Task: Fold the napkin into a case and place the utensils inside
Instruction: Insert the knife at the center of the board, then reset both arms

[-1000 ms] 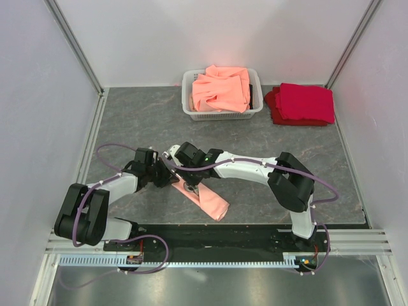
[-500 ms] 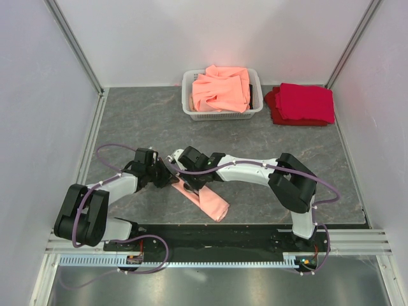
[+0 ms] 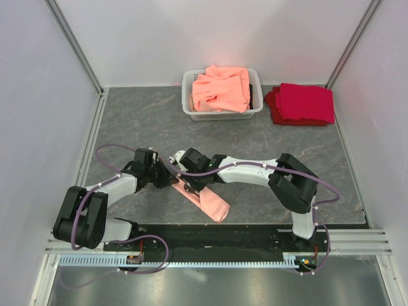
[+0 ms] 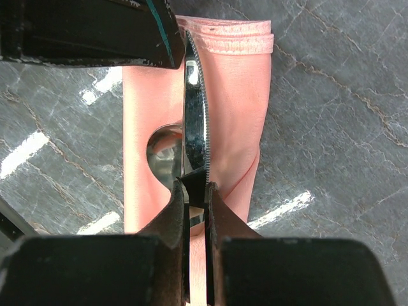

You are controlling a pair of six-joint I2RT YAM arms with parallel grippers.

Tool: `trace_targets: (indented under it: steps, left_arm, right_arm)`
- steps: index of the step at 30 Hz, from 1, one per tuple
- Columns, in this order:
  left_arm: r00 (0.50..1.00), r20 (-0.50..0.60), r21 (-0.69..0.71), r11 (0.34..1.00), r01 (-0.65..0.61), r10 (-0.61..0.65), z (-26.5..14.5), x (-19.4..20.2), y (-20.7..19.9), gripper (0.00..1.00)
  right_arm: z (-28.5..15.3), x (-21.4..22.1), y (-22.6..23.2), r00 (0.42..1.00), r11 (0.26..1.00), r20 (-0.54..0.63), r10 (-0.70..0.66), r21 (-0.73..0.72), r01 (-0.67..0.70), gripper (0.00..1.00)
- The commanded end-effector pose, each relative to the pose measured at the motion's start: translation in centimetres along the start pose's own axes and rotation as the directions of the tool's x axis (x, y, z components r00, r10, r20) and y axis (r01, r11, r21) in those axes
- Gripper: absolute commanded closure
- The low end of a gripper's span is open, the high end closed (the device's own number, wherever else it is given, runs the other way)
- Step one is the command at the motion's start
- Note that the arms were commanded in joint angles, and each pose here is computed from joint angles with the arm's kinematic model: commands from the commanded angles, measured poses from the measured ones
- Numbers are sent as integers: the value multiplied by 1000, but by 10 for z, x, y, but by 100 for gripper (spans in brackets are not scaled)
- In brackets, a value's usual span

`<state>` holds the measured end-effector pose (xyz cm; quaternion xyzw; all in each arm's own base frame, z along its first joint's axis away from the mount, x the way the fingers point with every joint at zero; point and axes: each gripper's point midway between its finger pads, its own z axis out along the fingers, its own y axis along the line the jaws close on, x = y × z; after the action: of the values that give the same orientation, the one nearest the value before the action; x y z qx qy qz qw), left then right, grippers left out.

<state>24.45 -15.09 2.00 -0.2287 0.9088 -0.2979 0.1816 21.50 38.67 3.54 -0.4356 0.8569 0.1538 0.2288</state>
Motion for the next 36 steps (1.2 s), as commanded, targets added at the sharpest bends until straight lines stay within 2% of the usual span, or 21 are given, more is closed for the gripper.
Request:
trace_targets:
  steps: [1,3,6,7,11,14,17,20,24,27,30,31,33,34,35,36]
  left_arm:
    - [998,56,-26,1000,-2,3,-3,-13,1,98]
    - [998,61,-15,1000,-22,23,-5,-14,-3,98]
    - [995,85,6,999,-42,41,-11,-19,-10,96]
    - [994,94,13,999,-49,48,-14,-20,-12,94]
    - [991,124,-17,999,-40,41,-27,-23,-11,73]
    - [985,161,-6,998,-67,67,-43,-26,-18,68]
    - [976,187,37,991,-125,116,-60,-29,-34,67]
    - [967,183,134,970,-202,176,-77,-25,-60,64]
    - [959,163,298,914,-274,234,-95,-10,-93,51]
    - [942,187,358,874,-328,278,-103,1,-110,42]
    - [927,187,390,842,-374,325,-103,17,-126,36]
    - [923,180,387,838,-385,341,-100,23,-129,36]
    - [906,163,399,814,-422,390,-98,41,-141,36]
    - [900,169,414,800,-435,402,-98,45,-148,36]
    - [892,156,425,786,-449,425,-96,56,-153,36]
    - [890,156,437,778,-451,428,-96,60,-157,36]
  right_arm:
    - [-14,1,0,1000,1000,0,-8,16,8,87]
    - [-15,1,0,1000,1000,3,-6,17,6,85]
    - [-19,-3,0,1000,1000,16,-2,20,2,73]
    - [-21,-5,0,1000,1000,24,0,20,0,67]
    - [-31,-19,-1,998,999,56,18,28,-19,56]
    - [-39,-29,0,996,999,81,30,28,-33,48]
    - [-53,-43,-1,991,997,122,61,46,-67,43]
    - [-70,-50,-12,978,985,167,122,105,-140,34]
    - [-96,-48,-31,929,940,255,267,145,-310,13]
    - [-109,-31,-51,871,876,316,376,185,-445,3]
    - [-110,10,-68,809,807,332,485,187,-560,2]
    - [-112,17,-77,767,767,352,536,175,-617,2]
    - [-127,23,-82,716,737,402,571,135,-663,2]
    - [-124,43,-86,710,720,394,584,153,-677,2]
    - [-138,43,-88,666,694,437,605,120,-710,2]
    - [-142,48,-89,649,683,449,614,111,-722,2]
